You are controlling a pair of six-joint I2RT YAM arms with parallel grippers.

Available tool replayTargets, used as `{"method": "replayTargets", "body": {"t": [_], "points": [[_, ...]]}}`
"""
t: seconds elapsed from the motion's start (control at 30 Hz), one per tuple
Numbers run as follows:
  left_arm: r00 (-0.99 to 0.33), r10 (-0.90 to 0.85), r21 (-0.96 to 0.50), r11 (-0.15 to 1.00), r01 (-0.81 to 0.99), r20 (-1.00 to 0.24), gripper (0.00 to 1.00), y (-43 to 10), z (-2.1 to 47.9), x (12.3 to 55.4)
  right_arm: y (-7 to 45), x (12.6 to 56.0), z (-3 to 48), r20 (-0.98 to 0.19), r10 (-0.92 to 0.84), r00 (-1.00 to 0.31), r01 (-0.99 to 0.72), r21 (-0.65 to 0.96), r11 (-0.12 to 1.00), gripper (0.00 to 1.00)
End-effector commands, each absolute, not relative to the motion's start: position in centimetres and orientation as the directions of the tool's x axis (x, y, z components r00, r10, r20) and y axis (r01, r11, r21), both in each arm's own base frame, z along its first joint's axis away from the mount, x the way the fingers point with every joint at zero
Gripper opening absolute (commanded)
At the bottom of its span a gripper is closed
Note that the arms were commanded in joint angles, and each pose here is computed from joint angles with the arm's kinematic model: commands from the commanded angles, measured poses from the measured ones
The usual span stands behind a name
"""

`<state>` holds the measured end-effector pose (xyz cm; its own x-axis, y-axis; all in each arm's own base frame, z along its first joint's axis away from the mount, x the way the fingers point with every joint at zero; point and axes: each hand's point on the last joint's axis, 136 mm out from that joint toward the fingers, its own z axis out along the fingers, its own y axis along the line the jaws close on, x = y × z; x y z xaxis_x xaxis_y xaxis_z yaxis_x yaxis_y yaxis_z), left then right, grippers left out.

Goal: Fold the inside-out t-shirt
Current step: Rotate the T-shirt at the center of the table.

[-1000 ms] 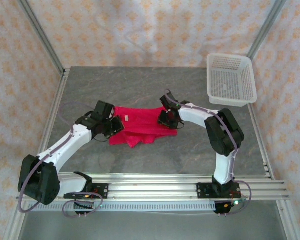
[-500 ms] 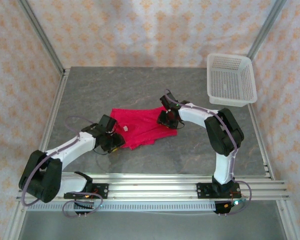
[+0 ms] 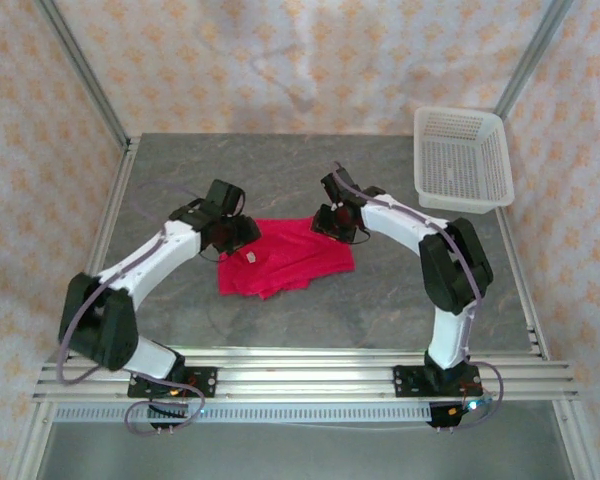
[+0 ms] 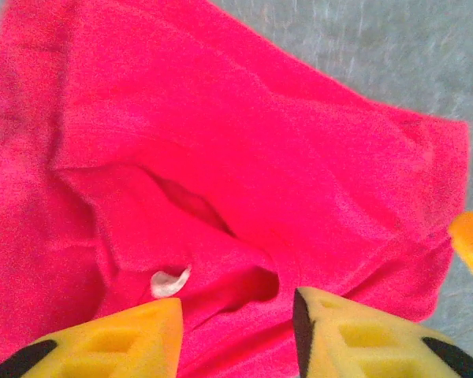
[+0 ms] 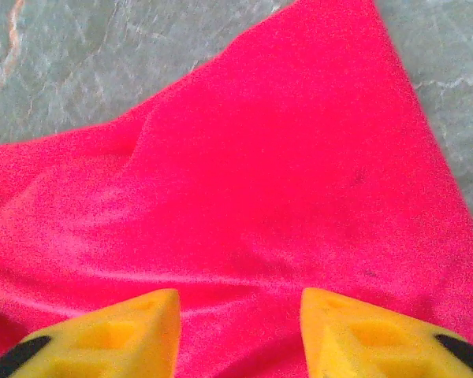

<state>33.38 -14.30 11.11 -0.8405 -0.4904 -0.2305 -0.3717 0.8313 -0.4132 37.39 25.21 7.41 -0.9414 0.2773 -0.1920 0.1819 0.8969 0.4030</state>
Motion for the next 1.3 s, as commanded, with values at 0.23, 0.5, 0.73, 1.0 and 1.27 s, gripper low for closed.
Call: {"method": "replayTargets", "body": {"t": [0.23,0.5,0.73,1.0,1.27], "points": [[-0.926,-0.339,-0.134,0.938,-0.319,-0.169,0.36,-14.3,3.8,39.1,20.5,33.0,1.4,-0.074,0.275,-0.959,0.247,0.264,0.932,0.2],[-0.953,-0.171,-0.255,0.961,-0.106,-0.249,0.45,-21.9,8.2,46.0,24.2,22.8,4.3,-0.101,0.236,-0.967,0.185,0.364,0.913,0.22],[-0.894,-0.233,-0.344,0.934,-0.097,-0.382,0.55,-20.2,17.9,47.2,21.9,27.8,10.5,-0.29,0.308,-0.906,0.16,0.44,0.884,0.27],[-0.851,-0.409,-0.39,0.88,-0.272,-0.33,0.45,-15.4,15.1,39.1,25.2,36.8,10.5,-0.296,0.219,-0.93,0.065,0.454,0.889,0.31],[-0.869,-0.443,-0.333,0.871,-0.361,-0.219,0.48,-12.7,7.8,35.3,26.6,42.1,6.1,-0.3,0.071,-0.951,-0.017,0.279,0.96,0.51]]}}
